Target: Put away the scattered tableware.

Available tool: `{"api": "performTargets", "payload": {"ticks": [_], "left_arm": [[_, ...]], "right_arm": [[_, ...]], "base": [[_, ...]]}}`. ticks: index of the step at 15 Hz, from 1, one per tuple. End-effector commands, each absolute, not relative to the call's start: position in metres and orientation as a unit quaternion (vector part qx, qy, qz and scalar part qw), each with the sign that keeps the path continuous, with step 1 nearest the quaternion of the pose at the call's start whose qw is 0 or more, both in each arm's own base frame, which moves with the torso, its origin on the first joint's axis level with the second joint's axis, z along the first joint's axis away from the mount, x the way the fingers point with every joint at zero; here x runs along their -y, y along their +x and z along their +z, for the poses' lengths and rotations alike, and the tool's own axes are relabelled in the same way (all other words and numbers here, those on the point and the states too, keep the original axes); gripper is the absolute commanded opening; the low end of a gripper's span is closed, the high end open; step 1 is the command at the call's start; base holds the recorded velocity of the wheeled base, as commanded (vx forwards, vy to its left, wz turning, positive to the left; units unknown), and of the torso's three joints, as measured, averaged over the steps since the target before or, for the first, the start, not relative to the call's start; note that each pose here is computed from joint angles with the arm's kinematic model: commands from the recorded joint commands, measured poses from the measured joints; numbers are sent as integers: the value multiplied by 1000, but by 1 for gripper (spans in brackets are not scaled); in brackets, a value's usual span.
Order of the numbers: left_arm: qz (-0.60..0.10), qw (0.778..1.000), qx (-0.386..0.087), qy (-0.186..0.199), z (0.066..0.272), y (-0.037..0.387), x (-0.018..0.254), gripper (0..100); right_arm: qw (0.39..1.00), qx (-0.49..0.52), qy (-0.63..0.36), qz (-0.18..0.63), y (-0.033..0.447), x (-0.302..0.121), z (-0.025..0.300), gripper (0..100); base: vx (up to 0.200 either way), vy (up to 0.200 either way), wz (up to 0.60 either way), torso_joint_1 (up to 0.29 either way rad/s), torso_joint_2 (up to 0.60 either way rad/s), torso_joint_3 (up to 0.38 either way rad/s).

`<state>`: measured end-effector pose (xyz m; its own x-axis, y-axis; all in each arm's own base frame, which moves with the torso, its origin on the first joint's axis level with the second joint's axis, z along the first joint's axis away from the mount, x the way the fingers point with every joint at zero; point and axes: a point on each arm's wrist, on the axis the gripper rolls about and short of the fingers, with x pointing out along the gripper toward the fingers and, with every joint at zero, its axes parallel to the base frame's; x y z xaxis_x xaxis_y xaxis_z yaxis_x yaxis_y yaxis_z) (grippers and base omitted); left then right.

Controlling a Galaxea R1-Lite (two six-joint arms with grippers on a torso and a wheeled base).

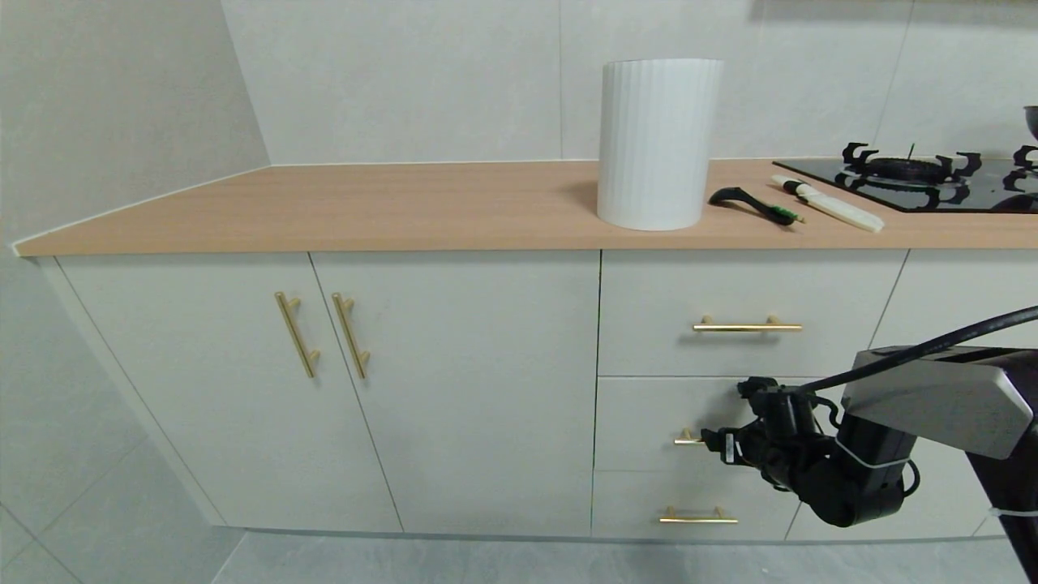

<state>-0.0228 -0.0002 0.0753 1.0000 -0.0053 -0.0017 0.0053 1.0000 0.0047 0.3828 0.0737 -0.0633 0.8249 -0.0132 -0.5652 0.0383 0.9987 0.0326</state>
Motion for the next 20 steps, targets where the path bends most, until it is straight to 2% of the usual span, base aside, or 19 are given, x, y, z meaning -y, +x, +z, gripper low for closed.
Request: {"api": "performTargets", "payload": {"ticks": [1,8,10,12,16,18,20], "left_arm": [[-2,1000,-1,2,75,-23,0,100],[-2,1000,-1,2,75,-23,0,100],[-2,1000,-1,2,75,-23,0,100],[-2,1000,-1,2,75,-23,0,100],[-2,1000,-1,2,75,-23,0,100],[-2,1000,-1,2,75,-23,0,100],[-2,1000,-1,2,75,-23,0,100]], "right_arm": [[948,-317,12,-13,378,-73,-66,100],[946,-324,7,-12,371,-72,-61,100],[930,-367,-19,2,349,-69,-37,100],[905,-420,-19,57,321,-68,21,100],[917,-388,-22,89,281,-75,102,100],[927,-362,-20,97,269,-76,124,100],[931,-351,-19,102,270,-81,127,100]], "base": [[0,0,0,0,0,0],[0,0,0,0,0,0],[0,0,0,0,0,0],[0,0,0,0,0,0],[0,0,0,0,0,0],[0,0,0,0,0,0],[0,0,0,0,0,0]]}}
